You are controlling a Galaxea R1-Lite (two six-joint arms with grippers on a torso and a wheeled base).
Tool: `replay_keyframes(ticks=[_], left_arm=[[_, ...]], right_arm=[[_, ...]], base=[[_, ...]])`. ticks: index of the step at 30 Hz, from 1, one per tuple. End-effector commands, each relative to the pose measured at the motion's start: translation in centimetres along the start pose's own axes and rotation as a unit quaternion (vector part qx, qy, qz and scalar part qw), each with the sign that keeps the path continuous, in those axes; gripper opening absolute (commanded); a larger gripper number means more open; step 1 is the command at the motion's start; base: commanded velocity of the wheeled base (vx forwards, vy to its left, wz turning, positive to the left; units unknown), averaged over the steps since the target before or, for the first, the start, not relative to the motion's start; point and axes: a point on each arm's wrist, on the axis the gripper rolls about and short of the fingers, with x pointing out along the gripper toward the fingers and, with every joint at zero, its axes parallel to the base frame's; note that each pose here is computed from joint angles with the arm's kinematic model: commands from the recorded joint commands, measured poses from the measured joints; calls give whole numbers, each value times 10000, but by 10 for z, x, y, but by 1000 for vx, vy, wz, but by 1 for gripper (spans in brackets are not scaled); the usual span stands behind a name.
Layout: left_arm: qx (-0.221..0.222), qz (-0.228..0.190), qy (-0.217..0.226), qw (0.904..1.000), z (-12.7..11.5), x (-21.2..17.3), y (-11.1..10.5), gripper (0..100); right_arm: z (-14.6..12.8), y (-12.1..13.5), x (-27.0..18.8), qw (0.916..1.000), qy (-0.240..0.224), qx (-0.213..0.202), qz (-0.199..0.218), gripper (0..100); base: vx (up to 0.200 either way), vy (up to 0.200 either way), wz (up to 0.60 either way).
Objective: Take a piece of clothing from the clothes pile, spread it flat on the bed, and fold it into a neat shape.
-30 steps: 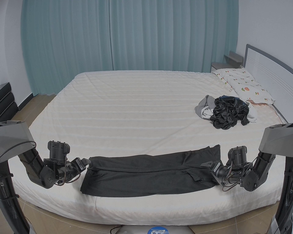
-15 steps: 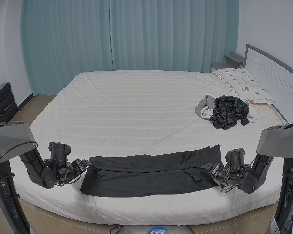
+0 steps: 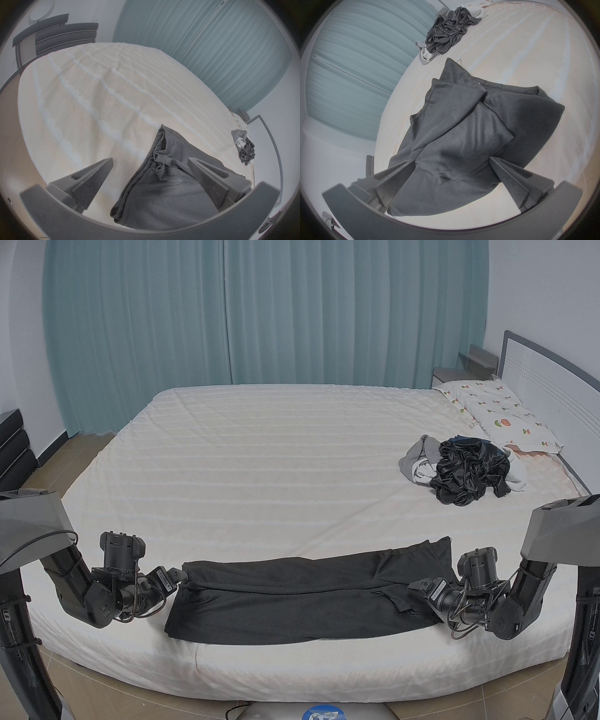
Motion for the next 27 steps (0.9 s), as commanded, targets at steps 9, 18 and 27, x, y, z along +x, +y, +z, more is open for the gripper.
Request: replay_keyframes(ticks=[9, 18, 27], left_arm=[[0, 15, 15, 10000, -1, 1, 1, 100], [8, 15, 15, 10000, -1, 1, 1, 100], [15, -23, -3, 10000, -1, 0, -1, 100]], right_arm=[[1, 0, 1, 9997, -231, 14, -41, 0], [2, -1, -20, 9997, -252, -3, -19, 0], [-5, -11, -24, 9998, -74, -58, -150, 100]], base=[[0, 0, 0], [0, 0, 0], [0, 0, 0]])
